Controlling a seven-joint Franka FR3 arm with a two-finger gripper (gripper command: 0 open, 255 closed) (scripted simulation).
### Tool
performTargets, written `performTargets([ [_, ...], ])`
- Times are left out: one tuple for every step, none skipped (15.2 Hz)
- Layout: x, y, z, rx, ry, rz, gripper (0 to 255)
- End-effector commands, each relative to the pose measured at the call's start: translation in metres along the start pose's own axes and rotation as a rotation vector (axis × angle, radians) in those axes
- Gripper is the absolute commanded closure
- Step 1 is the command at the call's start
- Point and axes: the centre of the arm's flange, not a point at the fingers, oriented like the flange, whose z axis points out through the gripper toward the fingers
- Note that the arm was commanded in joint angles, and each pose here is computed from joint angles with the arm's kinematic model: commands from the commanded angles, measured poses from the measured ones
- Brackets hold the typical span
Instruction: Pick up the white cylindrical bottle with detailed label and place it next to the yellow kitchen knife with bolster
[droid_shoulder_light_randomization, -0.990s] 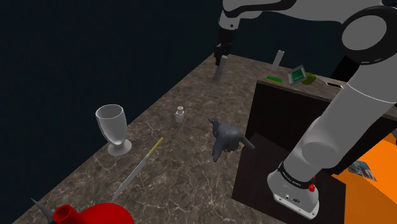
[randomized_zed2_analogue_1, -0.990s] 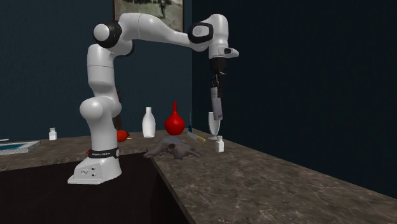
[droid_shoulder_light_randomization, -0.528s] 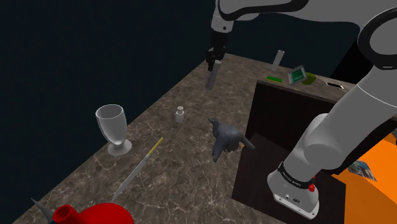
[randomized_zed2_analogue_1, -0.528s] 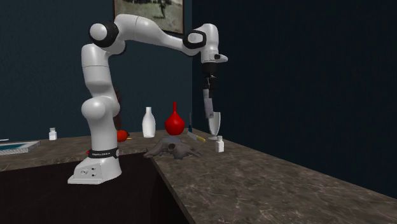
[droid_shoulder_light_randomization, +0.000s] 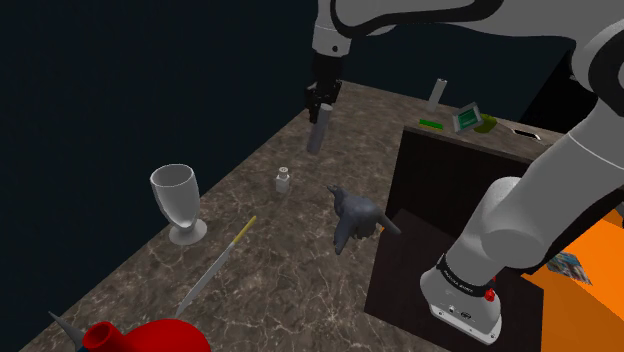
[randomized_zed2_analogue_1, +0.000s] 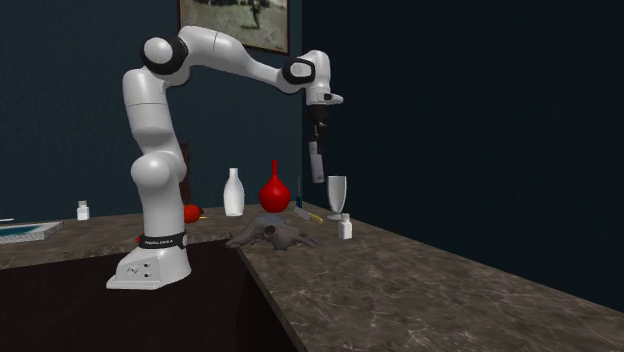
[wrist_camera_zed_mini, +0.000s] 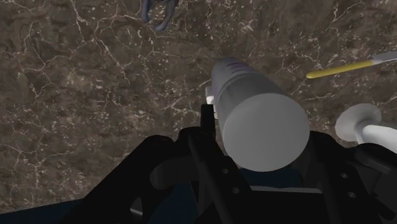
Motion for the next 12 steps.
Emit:
performTargets([
  [-0.006, -0.025, 0.001, 0.0, 0.001, 0.001, 255],
  [-0.008, -0.038, 0.002, 0.0, 0.001, 0.001, 255],
  [-0.01, -0.051, 0.002, 0.0, 0.001, 0.001, 255],
  [-0.012, -0.064, 0.002, 0.0, 0.001, 0.001, 255],
  [-0.014, -0.077, 0.002, 0.0, 0.001, 0.001, 255],
  [-0.016, -0.09, 0.003, 0.0, 0.001, 0.001, 255],
  [-0.018, -0.103, 0.003, 0.0, 0.001, 0.001, 255],
  [-0.02, -0.116, 0.003, 0.0, 0.001, 0.001, 255],
  [-0.022, -0.129, 0.003, 0.0, 0.001, 0.001, 255],
  [-0.025, -0.142, 0.004, 0.0, 0.001, 0.001, 255],
  [-0.027, -0.155, 0.004, 0.0, 0.001, 0.001, 255],
  [-0.029, -0.168, 0.004, 0.0, 0.001, 0.001, 255],
])
